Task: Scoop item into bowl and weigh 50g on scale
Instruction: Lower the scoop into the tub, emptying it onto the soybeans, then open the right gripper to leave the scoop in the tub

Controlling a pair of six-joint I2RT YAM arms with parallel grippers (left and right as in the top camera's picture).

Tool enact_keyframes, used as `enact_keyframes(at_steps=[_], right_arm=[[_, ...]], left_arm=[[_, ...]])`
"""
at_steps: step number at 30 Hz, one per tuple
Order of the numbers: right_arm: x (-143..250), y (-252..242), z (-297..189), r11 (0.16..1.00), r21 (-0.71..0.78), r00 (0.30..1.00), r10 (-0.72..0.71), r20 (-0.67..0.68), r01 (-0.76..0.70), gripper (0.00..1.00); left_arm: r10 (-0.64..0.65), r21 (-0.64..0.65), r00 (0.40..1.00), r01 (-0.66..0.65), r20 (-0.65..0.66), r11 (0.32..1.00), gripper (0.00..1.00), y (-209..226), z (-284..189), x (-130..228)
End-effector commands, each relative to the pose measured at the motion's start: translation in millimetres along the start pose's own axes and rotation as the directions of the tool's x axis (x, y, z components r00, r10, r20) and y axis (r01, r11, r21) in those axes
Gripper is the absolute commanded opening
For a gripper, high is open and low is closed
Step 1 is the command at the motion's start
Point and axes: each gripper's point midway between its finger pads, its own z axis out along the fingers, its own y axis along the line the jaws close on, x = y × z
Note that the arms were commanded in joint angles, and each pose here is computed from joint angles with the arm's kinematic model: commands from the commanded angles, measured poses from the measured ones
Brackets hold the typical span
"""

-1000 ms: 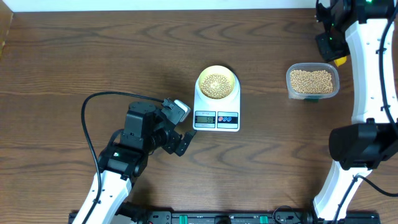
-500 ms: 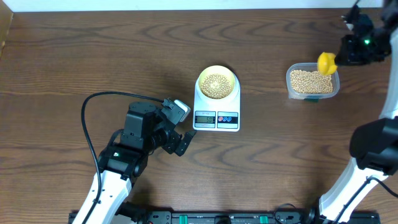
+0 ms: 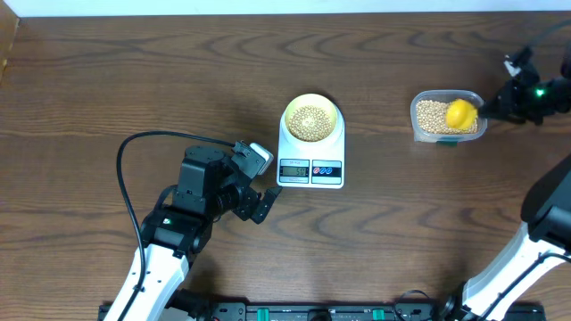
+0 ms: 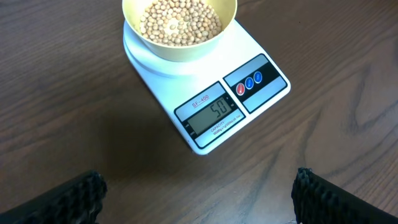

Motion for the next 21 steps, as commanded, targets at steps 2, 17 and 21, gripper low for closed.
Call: enact_keyframes(at_steps=[2,17,21], right_arm=[[5.9,-13.4,-5.0,0.991,-0.034,0.992,0.127,0.013,-0.127,0.19],[-2.6,-53.0,-11.5,0.959,0.102,0.963,0.255,0.086,-0.264,0.99],[7.5,-85.8,-17.1,0.855,0.298,0.905,0.407,0.126,-0.425,0.99]], left_arm=[[0.012,-0.009,1.0,-0.012,0.002,1.0,0.98,2.5,-0.5,-1.1],[0.012,-0.009,1.0,-0.012,0.001,1.0,0.98,2.5,-0.5,-1.0],[0.012,-0.009,1.0,-0.012,0.001,1.0,0.98,2.5,-0.5,-1.0]])
